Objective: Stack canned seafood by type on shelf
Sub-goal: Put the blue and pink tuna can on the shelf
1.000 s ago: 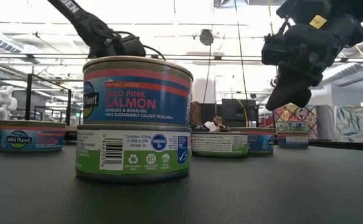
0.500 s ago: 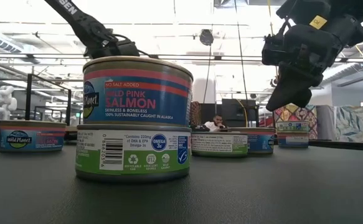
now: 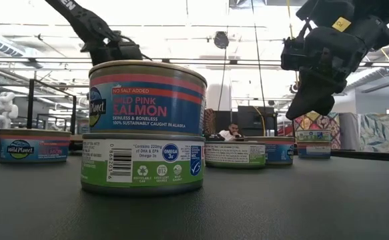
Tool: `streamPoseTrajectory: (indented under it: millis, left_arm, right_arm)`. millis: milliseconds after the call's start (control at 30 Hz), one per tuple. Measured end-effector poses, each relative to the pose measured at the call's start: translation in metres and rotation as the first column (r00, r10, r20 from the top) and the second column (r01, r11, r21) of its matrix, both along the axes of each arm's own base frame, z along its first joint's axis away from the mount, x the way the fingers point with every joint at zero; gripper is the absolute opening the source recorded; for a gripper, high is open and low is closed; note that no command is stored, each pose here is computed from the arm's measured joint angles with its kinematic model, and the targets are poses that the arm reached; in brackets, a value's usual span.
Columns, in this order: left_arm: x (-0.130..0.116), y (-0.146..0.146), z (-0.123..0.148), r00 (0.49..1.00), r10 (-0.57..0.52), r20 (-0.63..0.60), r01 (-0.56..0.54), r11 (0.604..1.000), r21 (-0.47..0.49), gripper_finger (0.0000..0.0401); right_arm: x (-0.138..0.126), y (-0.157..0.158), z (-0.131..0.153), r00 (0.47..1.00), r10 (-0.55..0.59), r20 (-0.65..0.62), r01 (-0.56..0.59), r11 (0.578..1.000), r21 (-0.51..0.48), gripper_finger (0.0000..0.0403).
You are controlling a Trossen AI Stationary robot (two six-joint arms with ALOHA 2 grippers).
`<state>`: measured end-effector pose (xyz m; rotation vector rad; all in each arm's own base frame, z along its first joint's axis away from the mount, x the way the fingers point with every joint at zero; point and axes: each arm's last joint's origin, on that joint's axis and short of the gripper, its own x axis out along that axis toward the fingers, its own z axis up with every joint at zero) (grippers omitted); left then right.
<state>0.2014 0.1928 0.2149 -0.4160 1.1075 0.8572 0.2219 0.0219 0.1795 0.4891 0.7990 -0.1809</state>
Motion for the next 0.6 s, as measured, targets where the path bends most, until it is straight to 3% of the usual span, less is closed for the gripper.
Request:
streamPoseTrajectory:
  millis: [100,233,400,600]
  left_arm:
    - [-0.003,-0.005,0.014,0.998,-0.032,0.049,0.03,0.999,0.032,0.0001]
    - [-0.006,-0.02,0.024,0.991,-0.096,0.093,0.099,0.995,-0.032,0.0001]
    - [-0.019,-0.033,0.017,0.99,-0.129,-0.057,0.118,0.978,-0.173,0.0001]
    - [-0.017,-0.032,0.011,0.98,-0.179,-0.091,0.158,0.968,-0.196,0.0001]
  right_arm:
    - [0.0,0.0,0.0,1.0,0.0,0.0,0.0,1.0,0.0,0.0]
    - [0.0,0.0,0.0,1.0,-0.003,0.0,0.003,1.0,0.003,0.0]
    - [0.0,0.0,0.0,1.0,-0.004,0.0,0.004,1.0,0.004,0.0]
    - [0.0,0.0,0.0,1.0,-0.011,0.0,0.011,1.0,0.01,0.0]
